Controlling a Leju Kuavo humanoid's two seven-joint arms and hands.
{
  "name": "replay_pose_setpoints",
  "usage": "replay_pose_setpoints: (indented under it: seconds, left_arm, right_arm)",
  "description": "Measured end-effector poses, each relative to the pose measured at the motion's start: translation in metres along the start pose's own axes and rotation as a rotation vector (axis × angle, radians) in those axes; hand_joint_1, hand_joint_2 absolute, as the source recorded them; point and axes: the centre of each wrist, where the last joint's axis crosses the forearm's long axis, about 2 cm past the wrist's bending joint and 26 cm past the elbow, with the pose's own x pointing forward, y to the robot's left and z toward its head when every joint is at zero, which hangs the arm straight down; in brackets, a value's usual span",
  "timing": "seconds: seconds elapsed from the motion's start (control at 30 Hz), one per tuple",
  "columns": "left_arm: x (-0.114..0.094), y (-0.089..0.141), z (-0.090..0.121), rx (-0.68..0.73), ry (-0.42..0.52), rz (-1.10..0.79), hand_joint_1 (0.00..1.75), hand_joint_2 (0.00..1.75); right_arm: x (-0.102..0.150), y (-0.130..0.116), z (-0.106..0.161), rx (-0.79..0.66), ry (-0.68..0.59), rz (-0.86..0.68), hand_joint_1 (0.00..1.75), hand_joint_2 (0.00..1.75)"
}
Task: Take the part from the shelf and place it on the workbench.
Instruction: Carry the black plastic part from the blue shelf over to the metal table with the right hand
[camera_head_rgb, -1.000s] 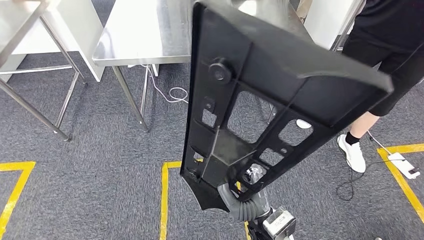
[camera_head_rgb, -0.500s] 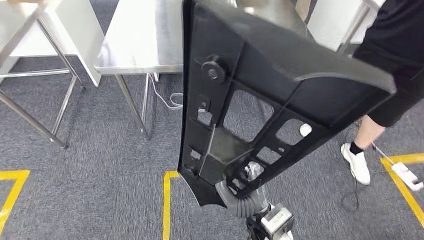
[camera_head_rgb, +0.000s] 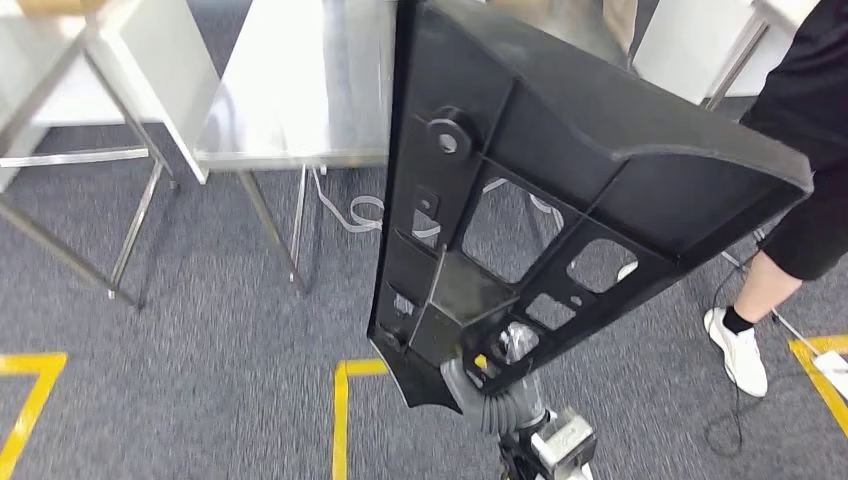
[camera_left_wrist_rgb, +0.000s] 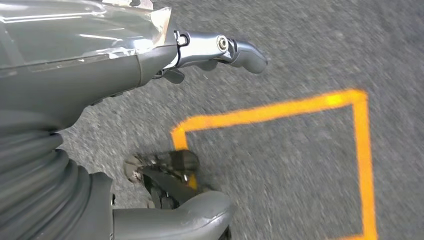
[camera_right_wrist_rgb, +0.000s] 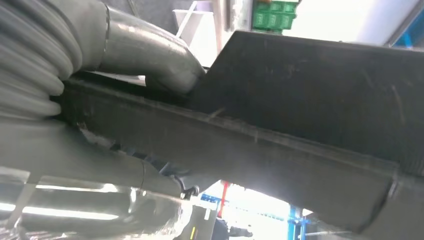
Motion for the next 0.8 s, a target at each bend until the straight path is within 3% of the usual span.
replay_pose_setpoints:
  seconds: [0.8]
  left_arm:
    - [-0.0048,0.0056,0.005,0.019,0.013,-0.014,0.0,1.75]
  right_arm:
    - [-0.0061,0.0032,0.0011,0.003,0.008,0.005,1.75,1.75]
